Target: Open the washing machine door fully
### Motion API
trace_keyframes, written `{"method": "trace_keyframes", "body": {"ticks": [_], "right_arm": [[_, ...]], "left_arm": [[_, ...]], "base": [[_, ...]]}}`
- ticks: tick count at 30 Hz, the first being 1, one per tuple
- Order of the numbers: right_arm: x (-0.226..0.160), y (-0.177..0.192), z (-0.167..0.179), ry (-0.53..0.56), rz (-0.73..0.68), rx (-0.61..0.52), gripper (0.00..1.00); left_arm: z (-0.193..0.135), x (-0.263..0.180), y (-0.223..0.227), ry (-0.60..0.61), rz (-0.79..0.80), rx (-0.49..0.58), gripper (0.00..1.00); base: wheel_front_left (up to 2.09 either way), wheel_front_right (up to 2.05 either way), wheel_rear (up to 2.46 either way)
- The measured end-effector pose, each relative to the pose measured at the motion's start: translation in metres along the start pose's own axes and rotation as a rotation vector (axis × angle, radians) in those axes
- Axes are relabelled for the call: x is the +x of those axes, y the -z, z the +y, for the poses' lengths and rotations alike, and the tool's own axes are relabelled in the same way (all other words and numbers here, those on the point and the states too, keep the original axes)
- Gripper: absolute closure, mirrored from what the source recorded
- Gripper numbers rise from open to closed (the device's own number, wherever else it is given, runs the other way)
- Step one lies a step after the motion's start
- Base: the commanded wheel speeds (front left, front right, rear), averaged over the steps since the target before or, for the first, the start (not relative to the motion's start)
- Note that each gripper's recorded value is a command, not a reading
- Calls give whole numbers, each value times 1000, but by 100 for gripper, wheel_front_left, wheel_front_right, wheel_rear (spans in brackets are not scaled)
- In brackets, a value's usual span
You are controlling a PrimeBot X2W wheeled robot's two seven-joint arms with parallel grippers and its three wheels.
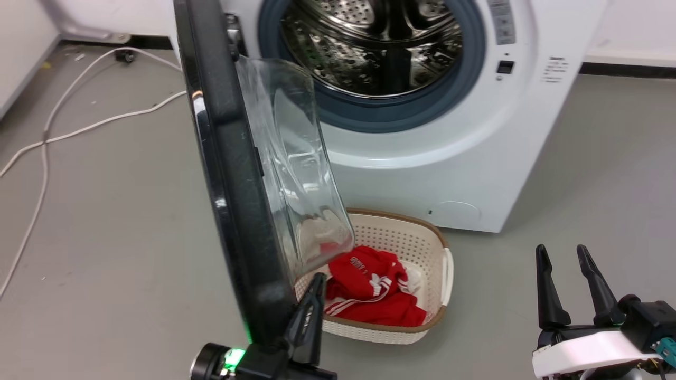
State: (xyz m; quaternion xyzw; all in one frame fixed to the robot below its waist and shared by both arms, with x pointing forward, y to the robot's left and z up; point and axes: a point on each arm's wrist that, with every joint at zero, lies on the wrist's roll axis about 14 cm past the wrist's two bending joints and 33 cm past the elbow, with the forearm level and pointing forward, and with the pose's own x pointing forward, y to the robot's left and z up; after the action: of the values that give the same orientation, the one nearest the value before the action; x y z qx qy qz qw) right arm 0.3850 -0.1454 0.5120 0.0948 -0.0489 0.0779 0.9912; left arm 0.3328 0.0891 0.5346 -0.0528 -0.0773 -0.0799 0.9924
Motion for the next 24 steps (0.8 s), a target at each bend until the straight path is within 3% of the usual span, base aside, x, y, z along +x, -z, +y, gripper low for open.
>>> {"method": "trace_keyframes", "body": {"ticks": [14,24], "right_arm": [[29,16,54,-165,35,29,0],[38,21,66,-198,47,41,0]], "left_arm": [[101,-54,-12,-371,5,98,100],[174,-78,-18,-551,31,220,100]], "base": [[0,0,0],[0,0,0]]}}
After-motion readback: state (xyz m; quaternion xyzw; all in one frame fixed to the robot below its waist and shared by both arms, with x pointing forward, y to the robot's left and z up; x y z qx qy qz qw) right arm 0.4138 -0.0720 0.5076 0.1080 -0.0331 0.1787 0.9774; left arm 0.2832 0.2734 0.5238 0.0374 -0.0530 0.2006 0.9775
